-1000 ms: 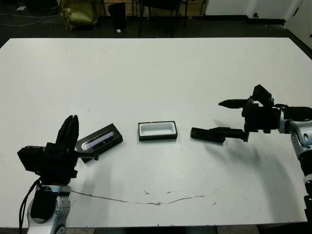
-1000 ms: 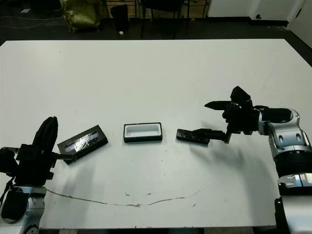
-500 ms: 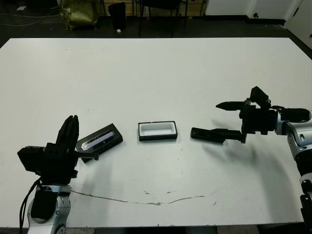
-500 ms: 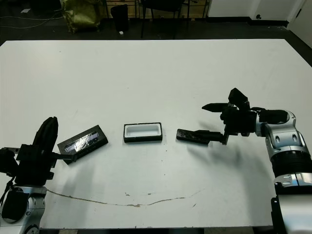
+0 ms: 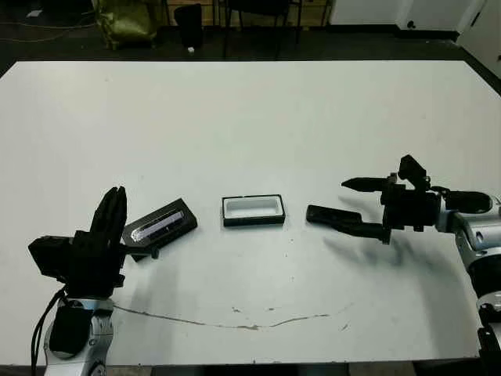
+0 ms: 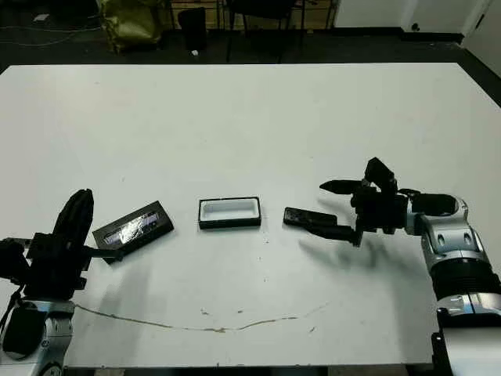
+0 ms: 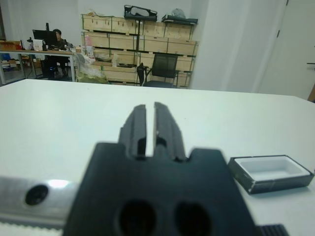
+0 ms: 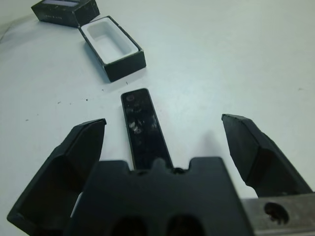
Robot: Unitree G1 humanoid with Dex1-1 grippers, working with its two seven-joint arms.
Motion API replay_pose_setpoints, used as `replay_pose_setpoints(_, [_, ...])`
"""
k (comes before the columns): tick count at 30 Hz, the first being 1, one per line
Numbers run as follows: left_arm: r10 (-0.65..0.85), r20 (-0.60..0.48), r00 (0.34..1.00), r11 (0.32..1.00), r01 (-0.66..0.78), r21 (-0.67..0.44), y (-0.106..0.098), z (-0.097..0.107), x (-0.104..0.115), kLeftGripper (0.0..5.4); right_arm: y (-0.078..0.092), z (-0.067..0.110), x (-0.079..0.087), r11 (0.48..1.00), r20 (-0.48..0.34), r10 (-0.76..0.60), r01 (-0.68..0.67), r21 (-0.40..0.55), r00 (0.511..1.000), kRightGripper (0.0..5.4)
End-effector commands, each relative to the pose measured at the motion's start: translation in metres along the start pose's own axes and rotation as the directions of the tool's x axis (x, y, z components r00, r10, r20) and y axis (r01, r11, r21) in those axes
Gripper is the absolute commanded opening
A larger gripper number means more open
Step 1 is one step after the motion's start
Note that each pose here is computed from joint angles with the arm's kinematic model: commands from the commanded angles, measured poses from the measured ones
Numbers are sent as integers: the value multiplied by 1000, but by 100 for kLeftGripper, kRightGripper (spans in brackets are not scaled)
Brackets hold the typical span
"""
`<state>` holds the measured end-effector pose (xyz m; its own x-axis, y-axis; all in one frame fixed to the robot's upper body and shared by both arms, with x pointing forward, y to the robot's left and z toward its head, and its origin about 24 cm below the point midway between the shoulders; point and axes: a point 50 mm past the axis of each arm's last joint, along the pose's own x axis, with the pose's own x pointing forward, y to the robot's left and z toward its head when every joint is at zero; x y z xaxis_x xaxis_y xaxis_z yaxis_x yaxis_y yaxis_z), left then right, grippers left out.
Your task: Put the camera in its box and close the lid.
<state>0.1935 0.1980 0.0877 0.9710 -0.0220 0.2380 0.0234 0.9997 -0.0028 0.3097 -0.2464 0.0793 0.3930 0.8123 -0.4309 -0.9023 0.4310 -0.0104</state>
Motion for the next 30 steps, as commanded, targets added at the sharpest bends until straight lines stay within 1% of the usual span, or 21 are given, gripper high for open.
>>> replay_pose_setpoints(1, [6, -37, 999, 1000, -5, 2, 2, -5, -3, 0, 4, -7, 3, 1000, -18, 9, -9, -7, 1000, 539])
replay_pose_setpoints(6, [3, -37, 999, 1000, -3, 6, 2, -4, -4, 0, 6, -10, 5, 1000, -19, 17, -17, 16, 1000, 539])
replay_pose_setpoints(9, [10, -41, 999, 1000, -9, 14, 2, -4, -5, 0, 7, -13, 6, 999, -20, 28, -27, 23, 999, 512])
replay_pose_setpoints(13, [4, -40, 999, 1000, -4, -1, 2, -4, -5, 0, 8, -14, 7, 999, -28, 31, -30, 39, 999, 426])
replay_pose_setpoints(18, [5, -38, 999, 1000, -4, 7, 2, -5, -5, 0, 9, -16, 8, 999, -44, 17, -16, 29, 999, 313])
replay_pose_setpoints(21, [7, -35, 999, 1000, -7, 5, 2, -5, -5, 0, 10, -16, 8, 1000, -66, 6, -6, -5, 998, 247])
replay_pose_setpoints(27, [4, -41, 999, 1000, -4, 6, 2, -5, -5, 0, 12, -15, 9, 999, -116, -13, 9, -31, 993, 108])
replay_pose_setpoints(29, [5, -36, 999, 1000, -5, 10, 2, -5, -5, 0, 13, -16, 10, 999, -140, -17, 13, -31, 990, 78])
replay_pose_setpoints(30, [6, -34, 999, 1000, -6, 6, 2, -5, -5, 0, 13, -17, 11, 999, -148, -21, 16, -37, 989, 73])
